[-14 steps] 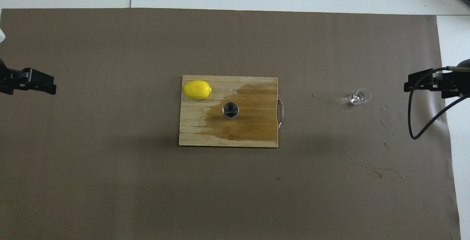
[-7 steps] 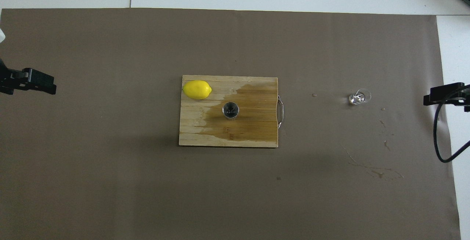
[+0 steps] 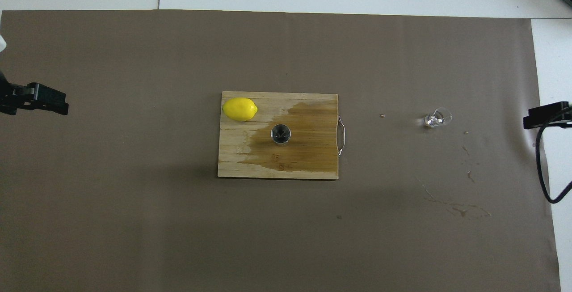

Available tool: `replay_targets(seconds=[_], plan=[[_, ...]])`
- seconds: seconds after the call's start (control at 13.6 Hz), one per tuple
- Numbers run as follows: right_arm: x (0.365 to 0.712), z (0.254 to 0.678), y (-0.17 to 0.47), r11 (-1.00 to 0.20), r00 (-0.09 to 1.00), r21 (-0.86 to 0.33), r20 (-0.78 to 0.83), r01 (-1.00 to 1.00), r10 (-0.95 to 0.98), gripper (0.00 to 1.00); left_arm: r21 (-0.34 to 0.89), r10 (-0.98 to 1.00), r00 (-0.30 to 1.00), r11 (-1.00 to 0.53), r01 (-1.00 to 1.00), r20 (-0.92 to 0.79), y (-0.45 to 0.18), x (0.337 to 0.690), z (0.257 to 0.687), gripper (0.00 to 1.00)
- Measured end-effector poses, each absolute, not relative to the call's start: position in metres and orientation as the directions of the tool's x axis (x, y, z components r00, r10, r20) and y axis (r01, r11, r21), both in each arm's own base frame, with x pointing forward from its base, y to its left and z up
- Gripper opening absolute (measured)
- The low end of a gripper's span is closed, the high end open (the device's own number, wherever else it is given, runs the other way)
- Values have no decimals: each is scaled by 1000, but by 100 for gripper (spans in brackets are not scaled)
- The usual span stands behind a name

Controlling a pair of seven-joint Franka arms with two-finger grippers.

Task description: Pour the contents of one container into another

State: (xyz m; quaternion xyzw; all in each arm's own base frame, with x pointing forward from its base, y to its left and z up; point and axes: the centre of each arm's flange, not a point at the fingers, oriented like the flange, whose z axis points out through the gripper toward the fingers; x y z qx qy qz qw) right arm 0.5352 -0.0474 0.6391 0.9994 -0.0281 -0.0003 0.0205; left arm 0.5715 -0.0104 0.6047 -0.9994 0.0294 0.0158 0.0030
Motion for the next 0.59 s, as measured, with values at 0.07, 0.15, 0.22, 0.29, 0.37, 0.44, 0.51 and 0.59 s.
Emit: replay_targets(seconds=[0.07, 0.15, 0.22, 0.29, 0.37, 0.44, 0.51, 0.59], plan=[[539, 646, -43, -997, 998, 40, -5, -60, -60, 100, -5, -59, 998, -998, -59, -32, -10, 571, 605, 100], [544, 650, -39, -997, 997, 41, -9, -70, -70, 100, -5, -58, 998, -998, -58, -32, -10, 572, 605, 100], [548, 651, -38, -996, 997, 42, -11, -76, -76, 100, -5, -52, 998, -999, -53, -32, -7, 572, 605, 100], [552, 649, -38, -996, 997, 44, -13, -79, -79, 100, -5, -43, 999, -999, -43, -31, -2, 572, 605, 100], [554, 647, -38, -996, 997, 44, -17, -80, -81, 100, -5, -42, 999, -999, -42, -30, 1, 572, 605, 100], [555, 646, -38, -996, 997, 45, -18, -80, -81, 100, -5, -49, 998, -999, -49, -30, -2, 572, 605, 100], [556, 645, -38, -996, 997, 45, -19, -80, -81, 100, -4, -59, 998, -998, -60, -30, -8, 572, 605, 100], [556, 645, -38, -996, 997, 45, -19, -80, -81, 100, -4, -73, 997, -997, -73, -30, -16, 571, 605, 100]])
